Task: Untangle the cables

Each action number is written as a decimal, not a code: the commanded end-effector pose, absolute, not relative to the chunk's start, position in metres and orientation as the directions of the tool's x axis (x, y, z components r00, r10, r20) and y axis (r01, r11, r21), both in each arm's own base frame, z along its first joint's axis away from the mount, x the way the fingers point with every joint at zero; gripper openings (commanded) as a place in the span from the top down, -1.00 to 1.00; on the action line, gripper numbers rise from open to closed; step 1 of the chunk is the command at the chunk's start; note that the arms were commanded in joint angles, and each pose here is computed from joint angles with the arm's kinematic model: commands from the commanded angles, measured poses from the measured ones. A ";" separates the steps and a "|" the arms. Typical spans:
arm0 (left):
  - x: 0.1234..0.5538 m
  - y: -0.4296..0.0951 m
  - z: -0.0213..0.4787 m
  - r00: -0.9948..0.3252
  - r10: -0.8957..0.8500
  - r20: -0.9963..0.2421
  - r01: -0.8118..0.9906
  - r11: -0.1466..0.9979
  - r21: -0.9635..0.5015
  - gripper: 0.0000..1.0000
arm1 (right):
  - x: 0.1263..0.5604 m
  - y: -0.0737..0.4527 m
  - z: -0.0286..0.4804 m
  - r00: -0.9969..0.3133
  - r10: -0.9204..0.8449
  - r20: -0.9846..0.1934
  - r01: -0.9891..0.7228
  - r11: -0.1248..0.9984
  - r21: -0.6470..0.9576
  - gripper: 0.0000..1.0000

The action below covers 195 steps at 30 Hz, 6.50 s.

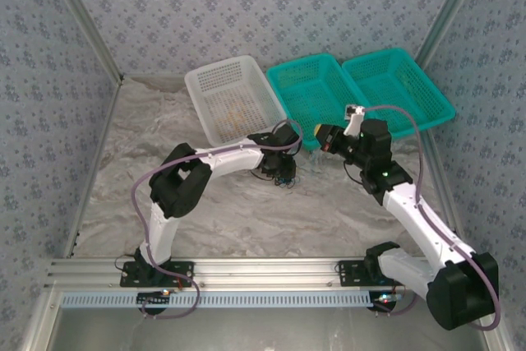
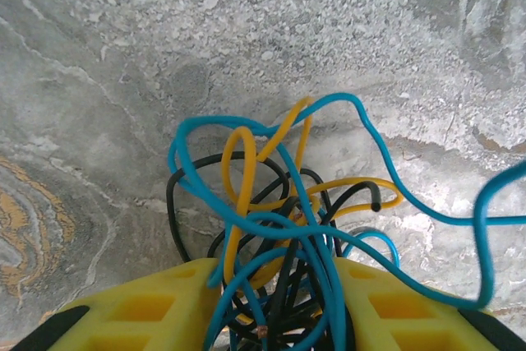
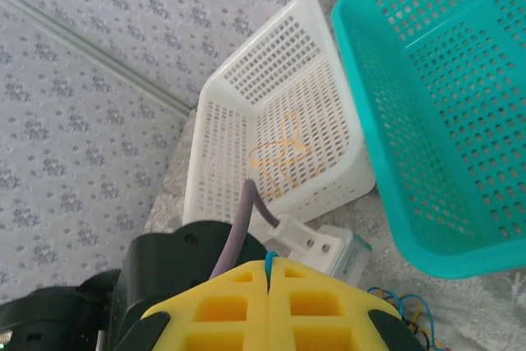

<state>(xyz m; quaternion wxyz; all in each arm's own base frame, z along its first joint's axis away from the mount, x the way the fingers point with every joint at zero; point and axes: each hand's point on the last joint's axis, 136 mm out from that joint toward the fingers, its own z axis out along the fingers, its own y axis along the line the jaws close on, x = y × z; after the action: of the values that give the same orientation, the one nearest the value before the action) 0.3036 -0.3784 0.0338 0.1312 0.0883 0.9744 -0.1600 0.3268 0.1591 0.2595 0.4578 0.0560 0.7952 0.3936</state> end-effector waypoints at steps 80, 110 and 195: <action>0.303 -0.271 0.033 -0.943 -0.188 -0.275 -0.115 0.959 -0.259 0.26 | 0.266 -0.137 0.459 0.240 0.385 -0.891 0.383 0.806 0.451 1.00; 0.279 -0.364 0.118 -0.825 0.065 -0.561 0.408 0.755 -0.513 -0.99 | 0.404 0.042 0.456 -0.102 0.248 -0.963 -0.256 0.929 0.266 1.00; 0.273 -0.393 0.134 -0.788 0.188 -0.586 0.486 0.774 -0.406 -0.99 | 0.253 0.154 0.098 -0.871 0.347 -0.347 0.045 0.761 0.647 -1.00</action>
<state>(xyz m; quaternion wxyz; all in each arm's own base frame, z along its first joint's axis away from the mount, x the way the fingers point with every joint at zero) 0.2622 -0.3945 0.0858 0.2001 0.2101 0.9204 -0.2622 0.2541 0.1251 0.0922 0.2441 0.1482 0.9208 0.2657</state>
